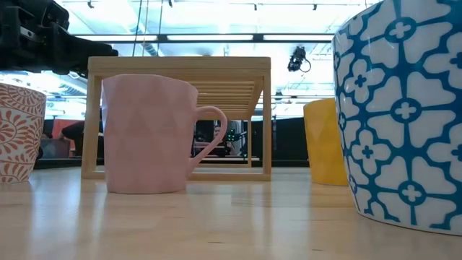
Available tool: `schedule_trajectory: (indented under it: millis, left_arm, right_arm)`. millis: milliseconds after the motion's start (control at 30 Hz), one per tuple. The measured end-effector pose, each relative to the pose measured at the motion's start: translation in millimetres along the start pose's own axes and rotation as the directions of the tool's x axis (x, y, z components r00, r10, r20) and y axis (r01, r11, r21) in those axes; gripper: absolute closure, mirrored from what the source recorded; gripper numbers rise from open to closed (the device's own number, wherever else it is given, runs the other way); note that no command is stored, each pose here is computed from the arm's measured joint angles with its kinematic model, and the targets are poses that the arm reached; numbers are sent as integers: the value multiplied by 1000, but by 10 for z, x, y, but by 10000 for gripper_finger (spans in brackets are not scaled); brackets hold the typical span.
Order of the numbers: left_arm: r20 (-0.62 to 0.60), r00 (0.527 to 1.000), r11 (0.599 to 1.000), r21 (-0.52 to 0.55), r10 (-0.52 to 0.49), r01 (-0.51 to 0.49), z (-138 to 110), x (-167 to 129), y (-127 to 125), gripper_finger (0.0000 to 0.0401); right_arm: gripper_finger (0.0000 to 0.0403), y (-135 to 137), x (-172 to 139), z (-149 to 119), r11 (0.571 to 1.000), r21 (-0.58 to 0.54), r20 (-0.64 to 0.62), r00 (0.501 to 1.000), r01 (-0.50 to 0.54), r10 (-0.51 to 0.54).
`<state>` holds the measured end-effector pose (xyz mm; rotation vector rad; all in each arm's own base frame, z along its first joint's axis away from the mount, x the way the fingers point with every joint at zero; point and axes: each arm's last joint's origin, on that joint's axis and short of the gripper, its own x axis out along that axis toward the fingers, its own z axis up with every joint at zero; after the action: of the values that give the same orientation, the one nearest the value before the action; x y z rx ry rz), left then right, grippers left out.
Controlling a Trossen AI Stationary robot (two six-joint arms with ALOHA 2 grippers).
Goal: Place coffee mugs
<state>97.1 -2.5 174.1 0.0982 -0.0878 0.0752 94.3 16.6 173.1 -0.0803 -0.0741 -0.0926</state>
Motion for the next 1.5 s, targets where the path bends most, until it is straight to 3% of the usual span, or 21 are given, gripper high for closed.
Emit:
schedule_trajectory:
  millis: [700, 900, 1033, 1300, 1500]
  left_arm:
    - [1, 1000, 999, -48, -3, 3, 1, 0, -1, 294]
    - [8, 999, 987, -158, 46, -44, 10, -1, 14, 291]
    - [8, 997, 976, -208, 74, -71, 13, -1, 22, 268]
    - [66, 992, 967, -239, 105, -86, 101, -9, 40, 182]
    - [94, 991, 969, -239, 91, -66, 413, -75, 78, 170]
  right_arm:
    - [312, 0, 0, -1, 1000, 0, 0, 1000, 0, 0]
    - [312, 0, 0, 0, 1000, 0, 0, 1000, 0, 0]
    - [312, 0, 0, -1, 1000, 0, 0, 1000, 0, 0]
    - [312, 0, 0, 0, 1000, 0, 0, 1000, 0, 0]
    - [312, 0, 0, 0, 1000, 0, 0, 1000, 0, 0]
